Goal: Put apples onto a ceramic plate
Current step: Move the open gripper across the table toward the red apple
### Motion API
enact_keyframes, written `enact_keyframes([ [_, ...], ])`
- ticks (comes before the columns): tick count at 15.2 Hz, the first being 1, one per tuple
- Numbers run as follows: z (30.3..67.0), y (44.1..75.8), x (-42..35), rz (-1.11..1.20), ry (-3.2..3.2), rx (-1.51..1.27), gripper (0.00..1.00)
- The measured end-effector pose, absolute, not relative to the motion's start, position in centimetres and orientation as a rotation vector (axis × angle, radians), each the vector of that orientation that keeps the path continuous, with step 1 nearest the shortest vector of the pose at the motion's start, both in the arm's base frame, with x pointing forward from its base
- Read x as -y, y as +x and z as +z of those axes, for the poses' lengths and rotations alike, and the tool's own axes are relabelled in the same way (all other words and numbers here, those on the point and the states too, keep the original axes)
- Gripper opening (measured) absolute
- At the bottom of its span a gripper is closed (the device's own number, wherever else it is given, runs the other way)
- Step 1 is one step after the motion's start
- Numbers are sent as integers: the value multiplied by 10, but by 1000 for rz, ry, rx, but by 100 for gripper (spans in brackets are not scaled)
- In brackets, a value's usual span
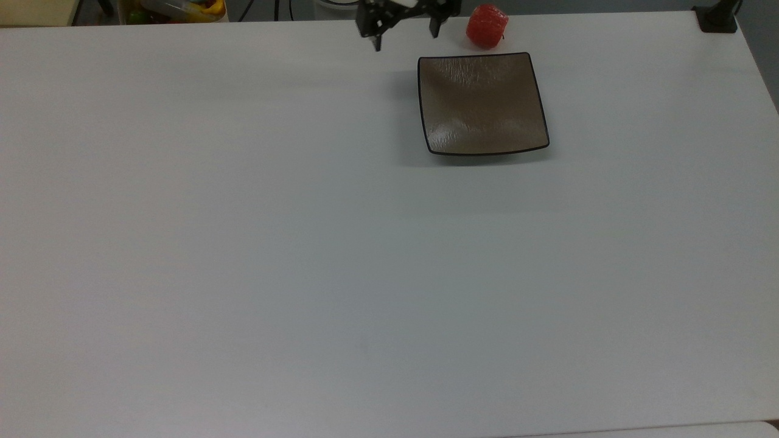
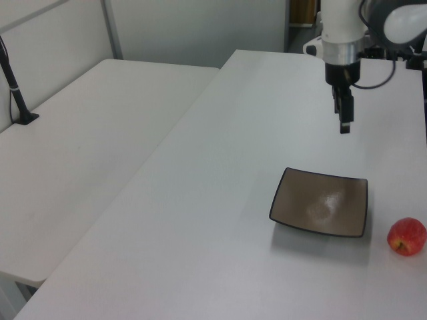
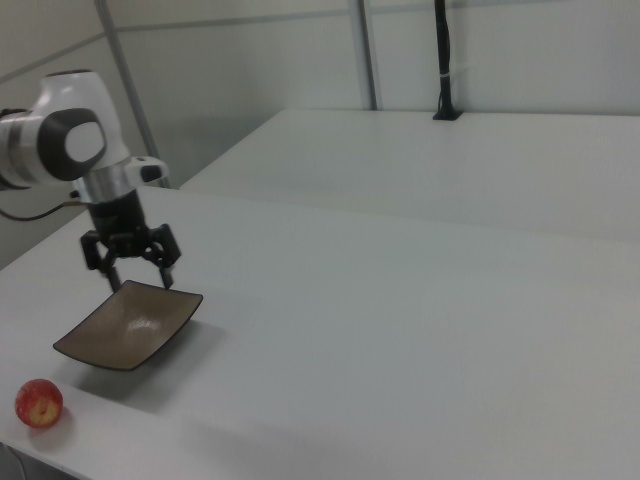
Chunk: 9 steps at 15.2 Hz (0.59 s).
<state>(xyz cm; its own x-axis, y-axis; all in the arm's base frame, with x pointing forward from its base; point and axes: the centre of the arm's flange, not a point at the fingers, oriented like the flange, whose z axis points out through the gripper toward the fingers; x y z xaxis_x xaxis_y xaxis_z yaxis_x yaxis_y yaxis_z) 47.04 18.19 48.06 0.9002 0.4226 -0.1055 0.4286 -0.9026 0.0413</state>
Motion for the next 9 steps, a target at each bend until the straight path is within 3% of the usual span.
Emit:
enact_keyframes([
  [4, 466, 412, -244, -189, 2860, -1024, 100],
  [9, 439, 360, -291, -307, 2676, -1337, 100],
])
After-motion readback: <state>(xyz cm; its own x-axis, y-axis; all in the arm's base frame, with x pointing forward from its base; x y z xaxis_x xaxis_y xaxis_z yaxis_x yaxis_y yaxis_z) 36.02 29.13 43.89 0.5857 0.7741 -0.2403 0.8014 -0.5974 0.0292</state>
